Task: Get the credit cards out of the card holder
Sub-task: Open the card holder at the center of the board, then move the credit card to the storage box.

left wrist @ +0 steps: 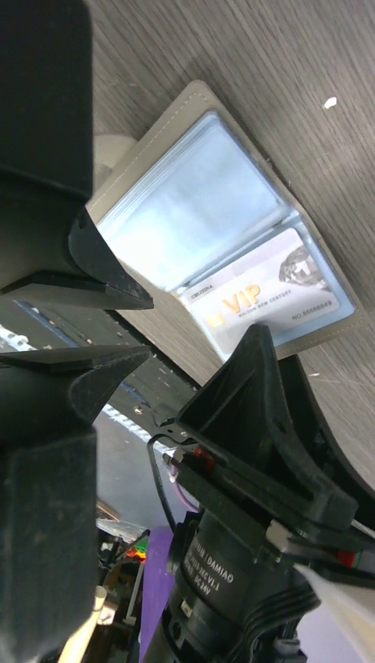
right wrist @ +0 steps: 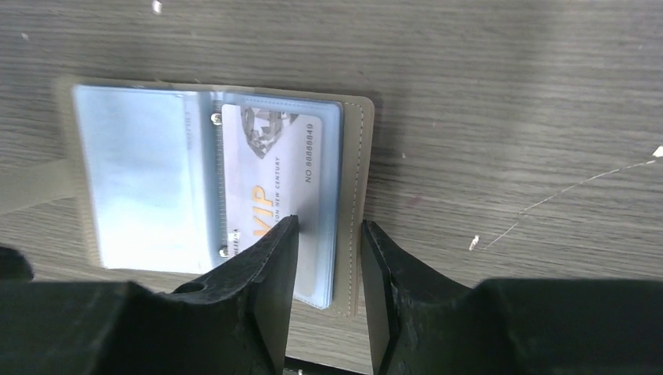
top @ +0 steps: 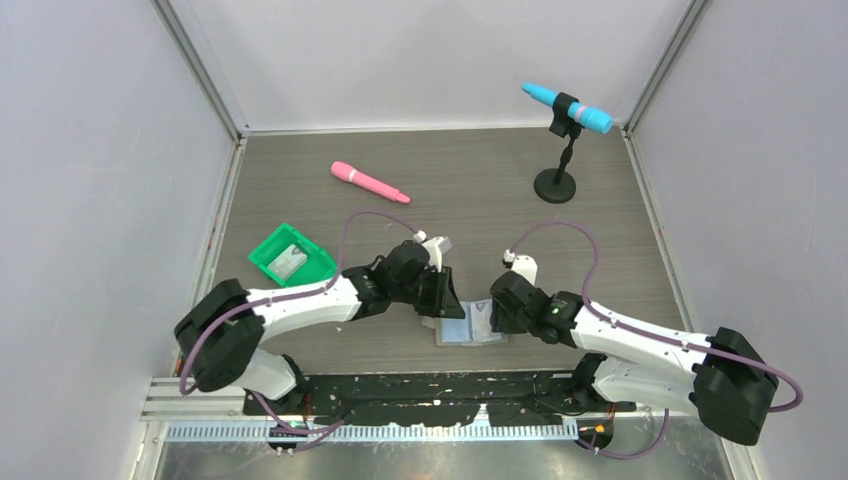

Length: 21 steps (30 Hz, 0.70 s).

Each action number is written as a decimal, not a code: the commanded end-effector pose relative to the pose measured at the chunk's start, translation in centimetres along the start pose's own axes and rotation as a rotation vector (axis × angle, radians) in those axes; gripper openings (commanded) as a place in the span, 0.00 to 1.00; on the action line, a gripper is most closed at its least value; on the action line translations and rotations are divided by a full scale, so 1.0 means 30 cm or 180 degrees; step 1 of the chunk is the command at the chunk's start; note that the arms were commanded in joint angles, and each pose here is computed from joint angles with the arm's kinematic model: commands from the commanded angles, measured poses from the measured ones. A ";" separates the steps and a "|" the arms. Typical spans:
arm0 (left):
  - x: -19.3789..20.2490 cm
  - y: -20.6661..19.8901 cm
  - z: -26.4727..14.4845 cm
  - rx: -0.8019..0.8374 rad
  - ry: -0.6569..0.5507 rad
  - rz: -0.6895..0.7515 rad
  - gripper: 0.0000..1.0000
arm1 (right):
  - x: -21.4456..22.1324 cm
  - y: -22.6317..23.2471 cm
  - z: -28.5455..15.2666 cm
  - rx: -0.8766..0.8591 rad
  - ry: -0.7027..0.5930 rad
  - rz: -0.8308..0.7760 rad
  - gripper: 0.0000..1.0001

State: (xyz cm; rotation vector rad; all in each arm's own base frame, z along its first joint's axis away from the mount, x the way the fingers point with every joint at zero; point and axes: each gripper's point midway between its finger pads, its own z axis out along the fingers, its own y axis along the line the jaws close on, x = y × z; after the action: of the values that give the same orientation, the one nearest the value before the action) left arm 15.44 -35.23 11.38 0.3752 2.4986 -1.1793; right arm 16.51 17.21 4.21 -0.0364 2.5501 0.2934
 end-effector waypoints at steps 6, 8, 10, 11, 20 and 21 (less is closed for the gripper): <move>-0.010 0.000 0.141 0.0319 -0.0038 -0.0137 0.25 | 0.046 -0.010 0.033 -0.0299 -0.0041 0.0301 0.37; -0.008 0.022 0.154 0.0251 -0.0049 -0.0123 0.25 | 0.053 -0.010 0.037 -0.0329 -0.0039 0.0328 0.36; -0.005 0.045 0.165 0.0169 -0.0055 -0.0111 0.25 | 0.061 -0.005 0.042 -0.0379 -0.0031 0.0349 0.35; -0.004 0.056 0.170 0.0126 -0.0054 -0.0106 0.25 | 0.064 -0.003 0.044 -0.0400 -0.0033 0.0361 0.34; 0.023 0.130 0.217 -0.0058 -0.0012 -0.0106 0.25 | 0.077 -0.001 0.053 -0.0457 -0.0027 0.0433 0.30; 0.027 0.138 0.219 -0.0076 -0.0009 -0.0105 0.25 | 0.078 -0.002 0.054 -0.0458 -0.0026 0.0446 0.30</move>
State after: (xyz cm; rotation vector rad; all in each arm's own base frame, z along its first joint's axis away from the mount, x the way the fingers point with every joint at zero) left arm 16.50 -37.30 4.25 0.3215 2.5847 -1.1676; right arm 15.73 17.85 2.16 0.0686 2.5124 0.5226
